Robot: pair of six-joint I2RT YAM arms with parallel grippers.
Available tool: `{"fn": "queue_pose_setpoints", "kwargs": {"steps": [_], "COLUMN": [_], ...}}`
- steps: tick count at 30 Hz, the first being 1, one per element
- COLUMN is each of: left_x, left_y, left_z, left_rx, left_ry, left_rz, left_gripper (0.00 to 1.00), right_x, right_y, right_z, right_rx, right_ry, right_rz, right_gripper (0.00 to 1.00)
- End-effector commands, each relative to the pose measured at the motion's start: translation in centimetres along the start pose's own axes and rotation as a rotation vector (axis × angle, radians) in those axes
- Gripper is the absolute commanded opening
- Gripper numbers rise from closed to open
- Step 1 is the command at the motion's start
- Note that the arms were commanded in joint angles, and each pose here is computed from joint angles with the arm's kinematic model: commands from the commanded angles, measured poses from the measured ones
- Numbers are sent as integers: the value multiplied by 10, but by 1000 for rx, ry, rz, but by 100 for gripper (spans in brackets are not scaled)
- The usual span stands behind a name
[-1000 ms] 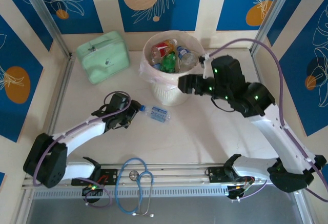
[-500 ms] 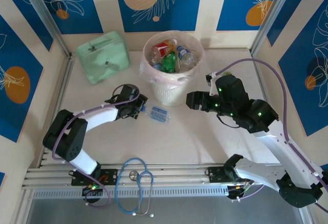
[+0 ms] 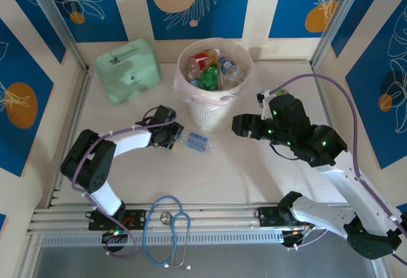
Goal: Put the plastic bottles in the bin
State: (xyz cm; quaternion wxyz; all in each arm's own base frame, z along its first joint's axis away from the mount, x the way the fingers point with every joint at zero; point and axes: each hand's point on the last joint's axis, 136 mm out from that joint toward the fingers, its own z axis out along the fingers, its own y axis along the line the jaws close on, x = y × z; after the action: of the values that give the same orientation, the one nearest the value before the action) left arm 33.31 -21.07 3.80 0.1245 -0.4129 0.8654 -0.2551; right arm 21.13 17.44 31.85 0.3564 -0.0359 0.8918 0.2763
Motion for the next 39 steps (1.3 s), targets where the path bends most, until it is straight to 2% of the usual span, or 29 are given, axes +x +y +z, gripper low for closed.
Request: {"fn": "queue_pose_setpoints", "kwargs": {"steps": [1,10,16,21,27,33,39], "left_x": [5,6,9,14,28,43,58], "left_y": [5,3,-7,-10,-36,-74,-106], "left_z": [4,-4,-33,-71,-134,-206,-248], "left_rx": [-43,-45,1,71,266,461,572], "left_ry": [10,15,20,17,32,24,57], "left_rz": [4,40,156,234,381,583,720], "left_gripper": [53,34,27,27,26,25,22], "right_x": [2,3,4,12,38,42,48], "right_y": [-5,-3,4,21,53,75,98], "right_z": [-2,-5,-9,-3,22,32,38], "right_rx": [9,-2,-28,-101,-234,-319,-358], "right_ry": [-8,-8,0,67,263,320,376], "right_rz": [19,17,7,-23,-43,-49,-117], "right_gripper": [74,74,74,74,85,93,96]}}
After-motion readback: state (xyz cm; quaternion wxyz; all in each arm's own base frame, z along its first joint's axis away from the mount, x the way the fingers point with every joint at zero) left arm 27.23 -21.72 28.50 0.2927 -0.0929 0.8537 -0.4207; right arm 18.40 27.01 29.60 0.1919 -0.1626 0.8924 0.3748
